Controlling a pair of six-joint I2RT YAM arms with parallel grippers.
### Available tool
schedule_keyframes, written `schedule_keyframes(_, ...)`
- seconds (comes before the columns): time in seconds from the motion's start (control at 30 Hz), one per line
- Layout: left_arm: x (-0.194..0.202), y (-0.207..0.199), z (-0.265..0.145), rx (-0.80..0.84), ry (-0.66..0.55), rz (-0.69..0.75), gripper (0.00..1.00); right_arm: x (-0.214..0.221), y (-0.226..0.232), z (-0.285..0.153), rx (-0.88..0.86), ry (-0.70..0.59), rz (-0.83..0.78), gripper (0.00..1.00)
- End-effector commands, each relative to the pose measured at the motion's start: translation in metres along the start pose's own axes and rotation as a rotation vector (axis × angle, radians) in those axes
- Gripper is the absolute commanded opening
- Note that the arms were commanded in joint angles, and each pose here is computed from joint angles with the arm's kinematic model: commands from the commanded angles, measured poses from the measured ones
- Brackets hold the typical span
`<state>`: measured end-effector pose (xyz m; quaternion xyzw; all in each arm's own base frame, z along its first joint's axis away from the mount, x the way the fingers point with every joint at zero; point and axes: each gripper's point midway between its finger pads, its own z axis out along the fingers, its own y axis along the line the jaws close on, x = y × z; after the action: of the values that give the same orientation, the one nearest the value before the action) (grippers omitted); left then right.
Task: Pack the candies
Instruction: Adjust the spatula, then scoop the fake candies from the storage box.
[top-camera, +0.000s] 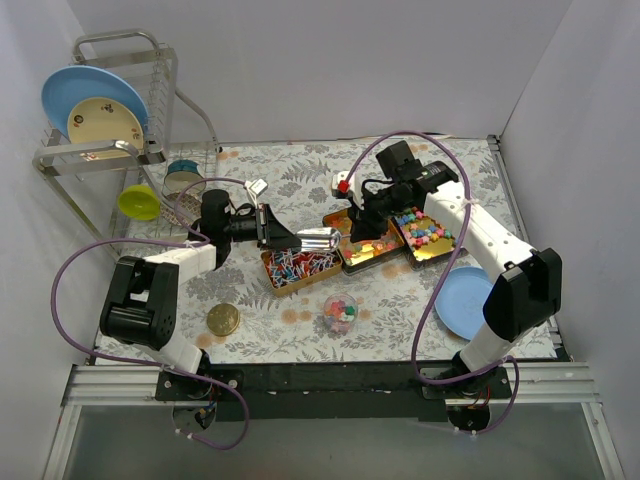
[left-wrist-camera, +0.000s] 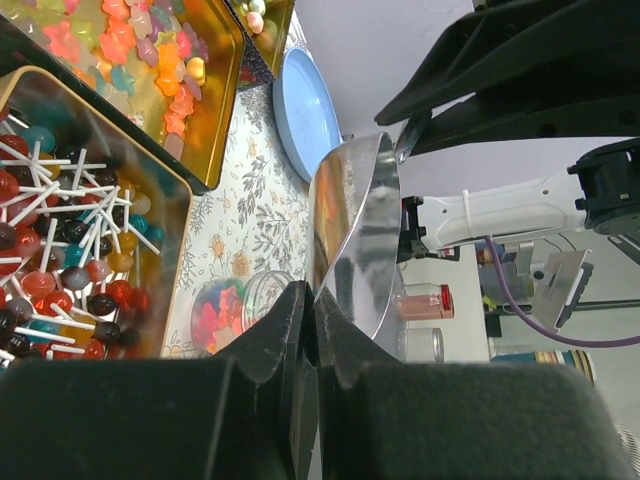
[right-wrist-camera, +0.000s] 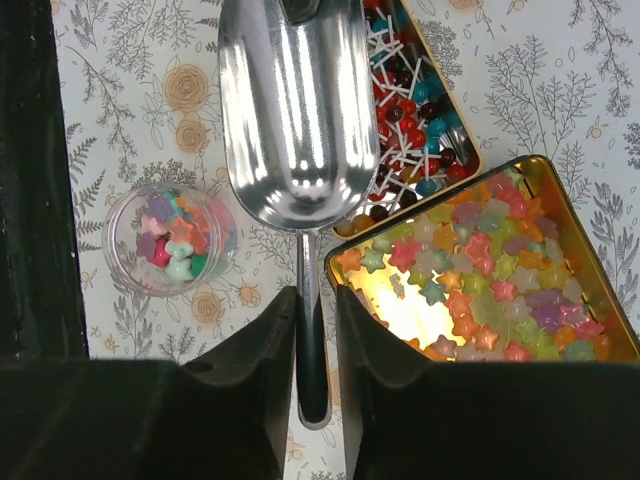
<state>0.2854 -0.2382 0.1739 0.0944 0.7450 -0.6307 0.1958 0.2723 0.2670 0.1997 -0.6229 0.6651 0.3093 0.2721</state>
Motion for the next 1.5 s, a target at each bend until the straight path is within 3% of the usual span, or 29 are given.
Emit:
schedule_keyframes(0.0, -0.001, -0.008, -0.004, 0.016, -0.006, 0.038, 0.00, -0.012, -0.004, 0.002, 0.002, -0.039, -0.020, 0.26)
schedule_keyframes(0.1, -0.005, -0.002, -0.004, -0.010, -0.023, 0.039, 0.00, -0.019, -0.003, 0.000, -0.003, -0.052, -0.034, 0.19)
schedule_keyframes(0.2, -0.016, 0.011, -0.007, -0.106, -0.062, 0.010, 0.32, -0.023, -0.007, -0.006, 0.009, -0.034, -0.102, 0.03)
schedule_keyframes(0.27, -0.028, 0.021, -0.018, -0.219, -0.112, -0.015, 0.46, -0.023, -0.016, -0.015, 0.035, 0.025, -0.150, 0.01)
schedule_keyframes(0.4, -0.023, 0.032, -0.038, -0.393, -0.155, -0.013, 0.51, -0.021, -0.037, -0.029, 0.049, 0.169, -0.296, 0.01)
schedule_keyframes(0.5, -0.004, 0.045, -0.052, -0.517, -0.175, -0.111, 0.59, -0.018, -0.052, -0.028, 0.038, 0.302, -0.425, 0.01)
schedule_keyframes(0.57, 0.010, 0.047, -0.056, -0.538, -0.167, -0.182, 0.55, -0.011, -0.058, -0.025, 0.037, 0.414, -0.570, 0.01)
schedule_keyframes(0.67, 0.028, 0.052, -0.062, -0.561, -0.190, -0.218, 0.37, 0.003, -0.055, -0.016, -0.006, 0.555, -0.697, 0.01)
schedule_keyframes(0.7, 0.034, 0.060, -0.066, -0.598, -0.202, -0.234, 0.16, 0.005, -0.054, -0.014, -0.013, 0.574, -0.715, 0.01)
schedule_keyframes(0.77, 0.041, 0.068, -0.073, -0.639, -0.215, -0.253, 0.00, 0.007, -0.053, -0.007, -0.024, 0.633, -0.753, 0.01)
schedule_keyframes(1.03, 0.067, 0.107, -0.099, -0.817, -0.272, -0.383, 0.00, 0.008, -0.068, 0.012, 0.037, 0.839, -0.778, 0.01)
schedule_keyframes(1.47, 0.082, 0.130, -0.098, -0.842, -0.246, -0.424, 0.00, -0.009, -0.079, 0.023, 0.179, 1.032, -0.828, 0.01)
